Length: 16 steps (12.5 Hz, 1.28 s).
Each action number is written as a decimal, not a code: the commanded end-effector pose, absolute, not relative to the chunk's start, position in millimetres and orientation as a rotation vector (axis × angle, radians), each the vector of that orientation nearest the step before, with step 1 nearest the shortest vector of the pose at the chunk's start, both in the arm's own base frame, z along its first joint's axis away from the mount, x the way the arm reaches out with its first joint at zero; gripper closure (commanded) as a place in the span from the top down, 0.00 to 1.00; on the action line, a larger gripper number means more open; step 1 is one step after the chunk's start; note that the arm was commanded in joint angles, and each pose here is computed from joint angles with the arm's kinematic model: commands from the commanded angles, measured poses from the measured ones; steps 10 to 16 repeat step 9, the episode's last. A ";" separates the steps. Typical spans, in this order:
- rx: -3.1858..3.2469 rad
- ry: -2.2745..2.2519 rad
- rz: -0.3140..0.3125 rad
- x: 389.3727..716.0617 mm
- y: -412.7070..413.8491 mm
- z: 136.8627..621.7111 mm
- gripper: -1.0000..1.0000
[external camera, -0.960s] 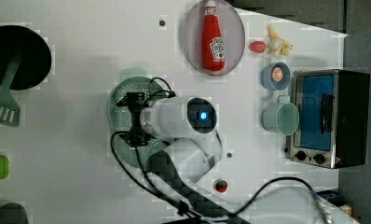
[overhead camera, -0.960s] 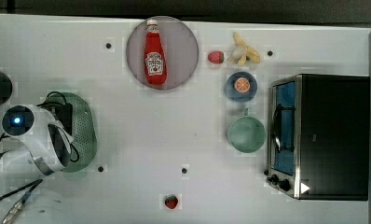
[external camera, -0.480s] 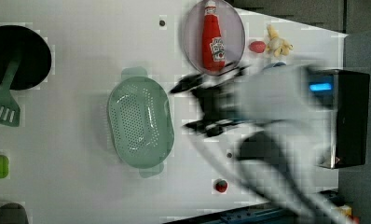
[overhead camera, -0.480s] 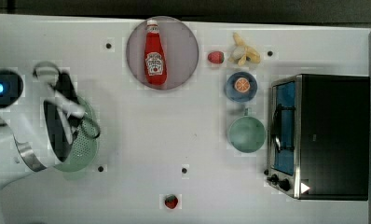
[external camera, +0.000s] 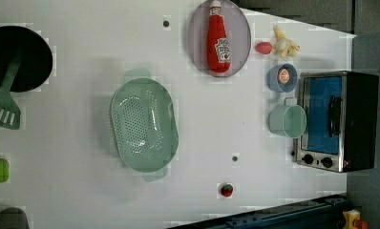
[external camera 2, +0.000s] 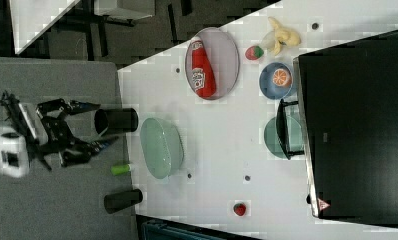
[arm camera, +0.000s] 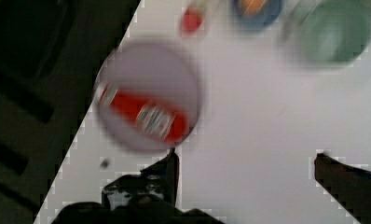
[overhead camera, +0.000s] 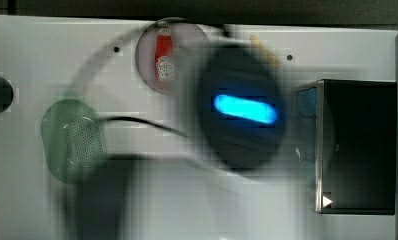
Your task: Drag strainer right to left.
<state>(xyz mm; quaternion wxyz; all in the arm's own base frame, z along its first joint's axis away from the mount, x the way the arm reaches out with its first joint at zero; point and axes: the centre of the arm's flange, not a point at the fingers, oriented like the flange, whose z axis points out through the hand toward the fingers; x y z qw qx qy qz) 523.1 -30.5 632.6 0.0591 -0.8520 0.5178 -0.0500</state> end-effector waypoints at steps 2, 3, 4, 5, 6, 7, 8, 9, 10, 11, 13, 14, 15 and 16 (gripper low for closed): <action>-2.806 1.336 0.033 505.4 -76.0 587.7 1.00; -2.799 1.344 0.043 502.6 -81.0 586.7 1.00; -2.799 1.346 0.051 502.0 -81.6 584.2 1.00; -2.805 1.340 0.058 502.7 -78.4 580.8 1.00; -2.813 1.341 0.065 504.4 -76.0 577.7 1.00; -2.820 1.344 0.072 506.2 -74.5 574.5 1.00; -2.827 1.348 0.078 507.9 -73.3 571.2 1.00; -2.834 1.351 0.086 509.7 -72.0 567.8 1.00; -2.834 1.351 0.086 509.7 -72.0 567.8 1.00; -2.834 1.351 0.086 509.7 -72.0 567.8 1.00; -2.834 1.351 0.086 509.7 -72.0 567.8 1.00; -2.834 1.351 0.086 509.7 -72.0 567.8 1.00; -2.834 1.351 0.086 509.7 -72.0 567.8 1.00; -2.834 1.351 0.086 509.7 -72.0 567.8 1.00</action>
